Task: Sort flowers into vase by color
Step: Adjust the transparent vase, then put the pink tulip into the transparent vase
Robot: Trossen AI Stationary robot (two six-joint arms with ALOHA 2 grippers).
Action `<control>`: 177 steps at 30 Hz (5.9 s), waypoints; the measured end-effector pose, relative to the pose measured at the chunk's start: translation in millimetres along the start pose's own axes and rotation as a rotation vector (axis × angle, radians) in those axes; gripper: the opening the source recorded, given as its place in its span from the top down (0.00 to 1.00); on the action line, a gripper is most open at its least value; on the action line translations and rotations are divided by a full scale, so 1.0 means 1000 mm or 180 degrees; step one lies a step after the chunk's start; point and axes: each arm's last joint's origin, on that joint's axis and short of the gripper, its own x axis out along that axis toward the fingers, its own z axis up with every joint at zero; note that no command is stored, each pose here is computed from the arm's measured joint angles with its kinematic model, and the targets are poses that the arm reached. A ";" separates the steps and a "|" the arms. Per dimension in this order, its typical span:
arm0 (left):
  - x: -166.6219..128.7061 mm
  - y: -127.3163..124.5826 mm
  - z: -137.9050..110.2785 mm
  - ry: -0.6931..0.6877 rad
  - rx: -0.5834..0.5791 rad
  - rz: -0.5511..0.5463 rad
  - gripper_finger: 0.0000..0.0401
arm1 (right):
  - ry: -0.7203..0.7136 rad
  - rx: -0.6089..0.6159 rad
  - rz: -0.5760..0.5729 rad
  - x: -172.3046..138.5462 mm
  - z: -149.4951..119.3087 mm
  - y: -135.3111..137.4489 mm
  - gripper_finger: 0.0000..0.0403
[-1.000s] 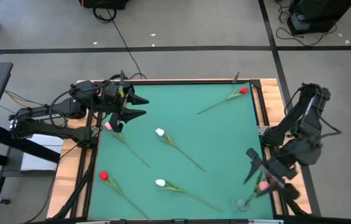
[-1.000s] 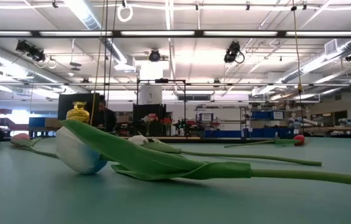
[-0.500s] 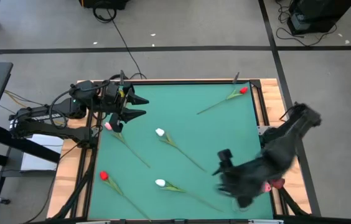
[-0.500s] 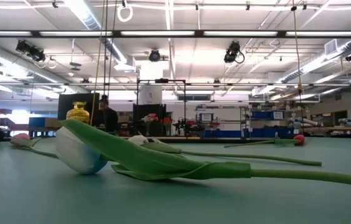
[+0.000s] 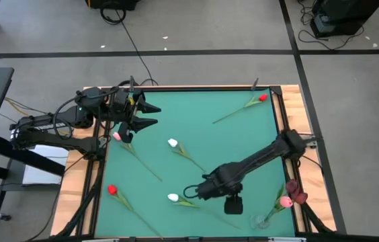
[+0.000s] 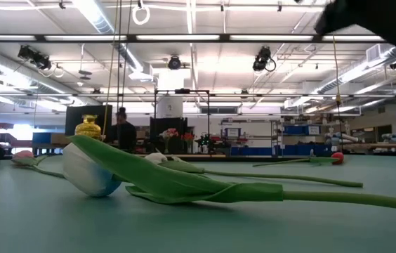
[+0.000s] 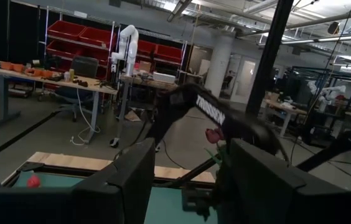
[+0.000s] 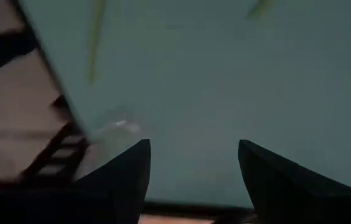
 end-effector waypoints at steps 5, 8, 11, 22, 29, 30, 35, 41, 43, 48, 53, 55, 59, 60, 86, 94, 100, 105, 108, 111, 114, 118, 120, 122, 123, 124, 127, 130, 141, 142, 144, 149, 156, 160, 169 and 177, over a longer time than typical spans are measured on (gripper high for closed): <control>0.000 0.000 0.000 0.0000 0.0000 0.0001 0.46 | 0.0623 0.0072 0.0535 0.030 0.015 0.008 0.38; 0.000 0.000 0.000 -0.0003 0.0001 0.0000 0.46 | 0.0914 0.0125 0.0743 0.044 0.017 0.016 0.38; 0.000 0.000 0.000 -0.0001 0.0000 0.0000 0.46 | 0.1135 0.0149 0.0892 0.056 0.014 0.023 0.38; 0.000 0.000 0.000 0.0004 -0.0002 0.0001 0.46 | 0.1609 0.0406 0.1004 0.079 -0.003 0.029 0.38; 0.000 0.000 0.000 0.0003 -0.0001 0.0001 0.46 | 0.1687 0.0464 0.0842 0.090 -0.010 0.032 0.38; 0.000 0.000 0.000 0.0005 -0.0002 0.0000 0.46 | 0.1706 0.0492 0.0818 0.092 -0.011 0.031 0.38; 0.000 0.000 0.000 0.0004 -0.0002 0.0001 0.46 | 0.1778 0.0573 0.0691 0.100 -0.015 0.029 0.38; 0.000 0.000 0.000 0.0006 -0.0002 0.0002 0.46 | 0.1705 0.0543 0.0553 0.102 -0.015 0.027 0.38; 0.000 0.000 0.000 0.0006 -0.0002 0.0001 0.46 | 0.1668 0.0542 0.0508 0.101 -0.014 0.025 0.38; 0.000 0.000 0.000 0.0007 -0.0002 0.0001 0.46 | 0.1519 0.0465 0.0355 0.100 -0.008 0.019 0.38; 0.000 0.000 0.000 0.0006 -0.0002 0.0001 0.46 | 0.1434 0.0391 0.0288 0.098 -0.004 0.013 0.38; 0.000 0.000 0.000 0.0006 -0.0002 0.0002 0.46 | 0.1406 0.0359 0.0259 0.097 -0.003 0.011 0.38; 0.000 0.000 0.000 0.0006 -0.0002 0.0002 0.46 | 0.1332 0.0365 0.0191 0.094 0.002 0.003 0.38; 0.000 0.000 0.000 0.0006 -0.0002 0.0001 0.46 | 0.1312 0.0375 0.0171 0.093 0.004 0.001 0.38; 0.000 0.000 0.000 0.0006 -0.0002 0.0001 0.46 | -0.2169 0.1038 -0.0068 -0.085 -0.003 -0.127 0.42; 0.000 0.000 0.000 0.0007 -0.0002 0.0001 0.46 | -0.3211 0.1134 0.0520 -0.129 0.003 -0.164 0.42; 0.000 0.000 0.000 0.0006 -0.0002 0.0002 0.46 | -0.2967 0.0749 0.0675 -0.108 0.041 -0.173 0.44; 0.000 0.000 0.000 0.0007 -0.0002 0.0001 0.46 | -0.3120 0.0233 0.0768 -0.092 0.075 -0.157 0.46; 0.000 0.000 0.000 0.0007 -0.0002 0.0001 0.46 | -0.3368 0.0087 0.0785 -0.088 0.093 -0.151 0.47; 0.000 0.000 0.000 0.0007 -0.0002 0.0001 0.46 | -0.3599 0.0086 0.0875 -0.085 0.109 -0.149 0.47; 0.000 0.000 0.000 0.0007 -0.0002 0.0000 0.46 | -0.3822 0.0189 0.1049 -0.086 0.120 -0.149 0.47; 0.000 0.000 0.000 0.0007 -0.0002 0.0002 0.46 | -0.4136 0.0403 0.1211 -0.095 0.124 -0.151 0.47; 0.000 0.000 0.000 0.0007 -0.0002 0.0002 0.46 | -0.4279 0.0588 0.1254 -0.099 0.125 -0.154 0.47; 0.000 0.000 0.000 0.0012 -0.0003 0.0001 0.46 | -0.4382 0.0771 0.1226 -0.105 0.122 -0.158 0.47; 0.000 0.000 0.000 0.0009 -0.0003 0.0001 0.46 | -0.4453 0.0855 0.1192 -0.108 0.119 -0.160 0.47; 0.000 0.000 0.000 0.0005 -0.0013 0.0001 0.46 | -0.4506 0.0967 0.1153 -0.113 0.115 -0.162 0.47; 0.000 0.000 0.000 -0.0003 -0.0136 -0.0001 0.46 | -0.4628 0.1383 0.1037 -0.124 0.102 -0.167 0.47; 0.000 0.000 0.000 -0.0003 -0.0560 -0.0001 0.46 | -0.4769 0.1619 0.0882 -0.134 0.088 -0.168 0.47; 0.000 0.001 -0.003 0.0056 -0.1108 0.0105 0.46 | -0.4941 0.1717 0.0592 -0.161 0.050 -0.181 0.47; 0.000 0.002 -0.005 0.0107 -0.1126 0.0129 0.46 | -0.4922 0.1691 0.0579 -0.162 0.047 -0.183 0.47; 0.000 0.003 -0.009 0.0225 -0.1287 0.0219 0.46 | -0.4853 0.1662 0.0546 -0.163 0.044 -0.188 0.47; 0.000 0.005 -0.014 0.0336 -0.1693 0.0373 0.46 | -0.4664 0.1661 0.0520 -0.160 0.041 -0.198 0.47; 0.001 0.001 -0.010 0.0197 -0.1792 0.0258 0.46 | -0.4492 0.1362 0.0762 -0.161 0.039 -0.205 0.47; 0.004 0.001 -0.005 0.0005 -0.1753 0.0212 0.46 | -0.4480 0.1331 0.0759 -0.162 0.038 -0.214 0.47; -0.013 0.007 -0.064 0.1131 -0.3035 0.2117 0.50 | -0.4357 0.1360 0.0606 -0.161 0.033 -0.240 0.47; -0.050 -0.010 -0.107 0.1905 -0.3733 0.4154 0.54 | -0.4192 0.1242 0.0581 -0.159 0.027 -0.264 0.47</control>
